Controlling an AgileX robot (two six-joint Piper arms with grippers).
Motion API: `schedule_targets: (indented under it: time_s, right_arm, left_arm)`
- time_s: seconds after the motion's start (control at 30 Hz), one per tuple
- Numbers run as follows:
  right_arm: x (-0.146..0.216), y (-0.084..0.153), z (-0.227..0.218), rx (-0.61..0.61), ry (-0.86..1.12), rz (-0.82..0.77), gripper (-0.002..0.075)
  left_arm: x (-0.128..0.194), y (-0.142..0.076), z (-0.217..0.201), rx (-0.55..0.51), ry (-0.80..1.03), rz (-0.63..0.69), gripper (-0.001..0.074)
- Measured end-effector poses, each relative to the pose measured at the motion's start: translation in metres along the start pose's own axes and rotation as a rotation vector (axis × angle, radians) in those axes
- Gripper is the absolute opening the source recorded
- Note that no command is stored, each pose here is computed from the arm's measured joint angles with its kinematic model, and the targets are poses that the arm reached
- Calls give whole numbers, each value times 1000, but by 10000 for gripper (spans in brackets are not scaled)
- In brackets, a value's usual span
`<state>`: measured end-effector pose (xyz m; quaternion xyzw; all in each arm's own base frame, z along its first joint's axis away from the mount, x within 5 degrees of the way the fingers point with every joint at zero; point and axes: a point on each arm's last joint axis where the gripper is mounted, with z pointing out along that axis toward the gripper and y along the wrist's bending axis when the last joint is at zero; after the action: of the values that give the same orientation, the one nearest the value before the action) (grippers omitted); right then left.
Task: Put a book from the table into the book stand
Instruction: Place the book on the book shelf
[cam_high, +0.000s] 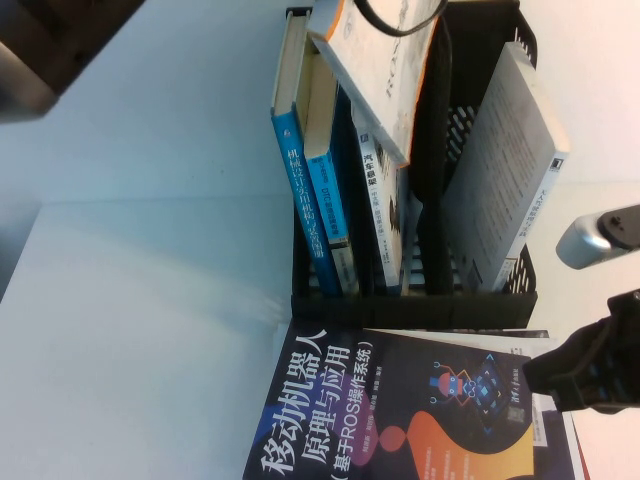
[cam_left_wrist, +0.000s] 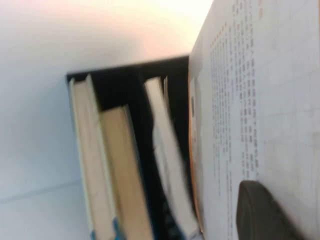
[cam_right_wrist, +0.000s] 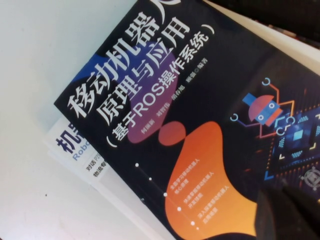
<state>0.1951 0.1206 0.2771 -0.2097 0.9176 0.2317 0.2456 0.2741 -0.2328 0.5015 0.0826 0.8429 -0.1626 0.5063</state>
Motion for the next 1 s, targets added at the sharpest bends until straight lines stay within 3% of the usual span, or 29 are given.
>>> schedule_targets:
  time_s: [0.7,1.0]
  right_arm:
    - [4,0,0,3,48,-17,-3]
    - [4,0,0,3,49,-17,-3]
  left_arm:
    - [43,-9,76,-105,201,43,99]
    - [48,21,105,-87,304,-94,99]
